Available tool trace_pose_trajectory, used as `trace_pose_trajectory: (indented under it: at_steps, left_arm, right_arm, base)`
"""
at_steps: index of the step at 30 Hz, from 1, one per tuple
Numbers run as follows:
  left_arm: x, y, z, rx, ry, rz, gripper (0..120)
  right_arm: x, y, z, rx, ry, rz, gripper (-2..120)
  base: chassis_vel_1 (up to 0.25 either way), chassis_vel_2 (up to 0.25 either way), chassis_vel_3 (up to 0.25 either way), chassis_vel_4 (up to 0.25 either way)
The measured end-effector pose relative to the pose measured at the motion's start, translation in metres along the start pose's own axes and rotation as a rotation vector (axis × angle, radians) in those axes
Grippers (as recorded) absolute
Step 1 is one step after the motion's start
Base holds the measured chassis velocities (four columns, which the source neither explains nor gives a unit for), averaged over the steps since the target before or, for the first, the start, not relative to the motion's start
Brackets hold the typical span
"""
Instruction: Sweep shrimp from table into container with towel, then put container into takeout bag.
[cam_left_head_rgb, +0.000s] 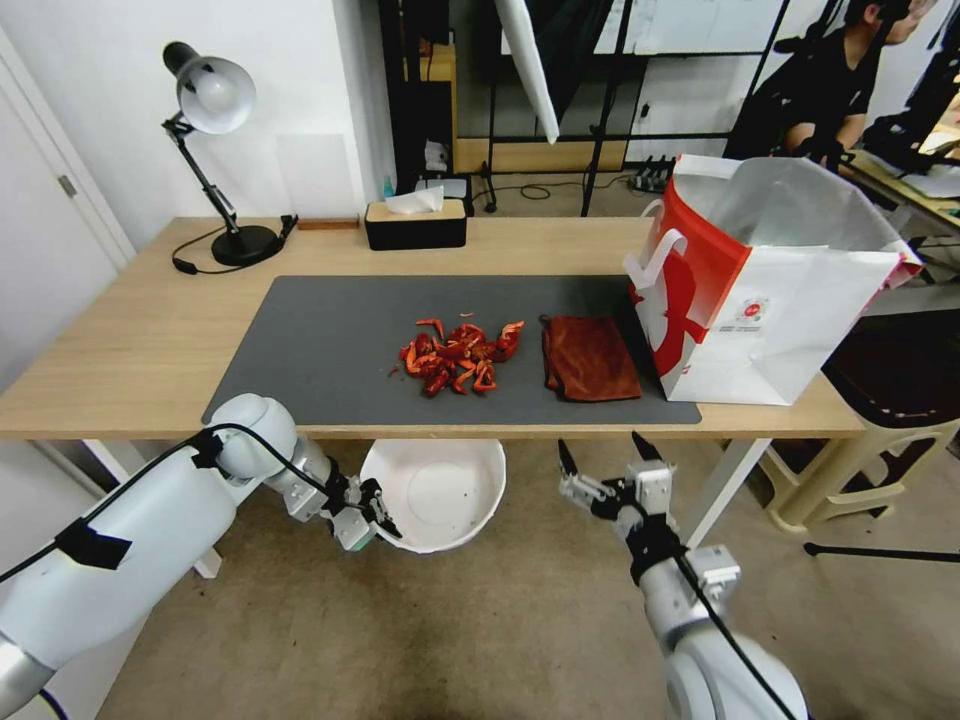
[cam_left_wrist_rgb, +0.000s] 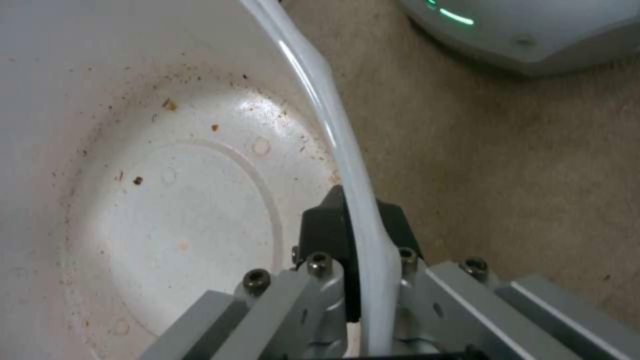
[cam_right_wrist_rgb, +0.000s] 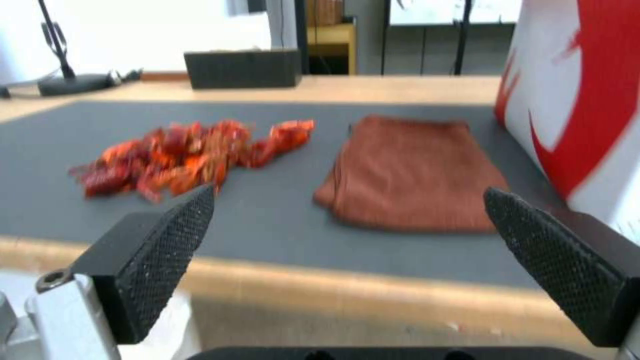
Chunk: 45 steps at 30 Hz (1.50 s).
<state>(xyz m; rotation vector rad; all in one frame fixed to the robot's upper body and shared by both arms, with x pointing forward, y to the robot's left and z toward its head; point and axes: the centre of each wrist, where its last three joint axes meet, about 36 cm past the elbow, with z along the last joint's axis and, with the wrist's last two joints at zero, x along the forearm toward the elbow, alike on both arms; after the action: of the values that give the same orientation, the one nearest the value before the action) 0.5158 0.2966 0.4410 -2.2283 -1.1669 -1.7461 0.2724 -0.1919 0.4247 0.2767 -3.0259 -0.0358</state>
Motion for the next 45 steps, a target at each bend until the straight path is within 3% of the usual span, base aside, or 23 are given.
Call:
trace_pose_trajectory:
  at_steps: [8,13,21,24,26,34,45]
  left_arm:
    - [0.002,0.001,-0.002,-0.013,0.001,-0.006,0]
    - [0.003,0.0,-0.003,-0.014,0.002,-0.003,0]
    - [0.002,-0.004,-0.002,-0.008,0.001,-0.001,0]
    - [0.002,-0.008,-0.002,-0.004,0.0,-0.004,0]
    - [0.002,-0.01,-0.001,-0.002,-0.002,-0.009,0]
    - [-0.003,-0.015,-0.001,0.004,-0.013,-0.005,0]
    - [-0.002,-0.018,-0.001,0.008,-0.013,-0.011,0]
  right_arm:
    - [-0.069,-0.024,-0.017,-0.037,-0.054,-0.052,100]
    - [-0.101,-0.032,-0.027,-0.018,-0.042,-0.08,100]
    - [-0.133,-0.035,-0.039,-0.006,0.023,-0.071,100]
    - [-0.149,-0.033,-0.048,-0.018,0.088,-0.037,100]
    - [-0.167,-0.027,-0.058,-0.041,0.206,0.02,100]
    - [-0.19,-0.02,-0.065,-0.072,0.318,0.128,100]
    - [-0.201,-0.019,-0.069,-0.077,0.361,0.17,100]
  base:
    - [0.0,0.0,0.0,0.0]
    - [0.0,0.0,0.0,0.0]
    - [0.0,0.0,0.0,0.0]
    - [0.0,0.0,0.0,0.0]
    - [0.0,0.0,0.0,0.0]
    - [0.0,0.0,0.0,0.0]
    - [0.0,0.0,0.0,0.0]
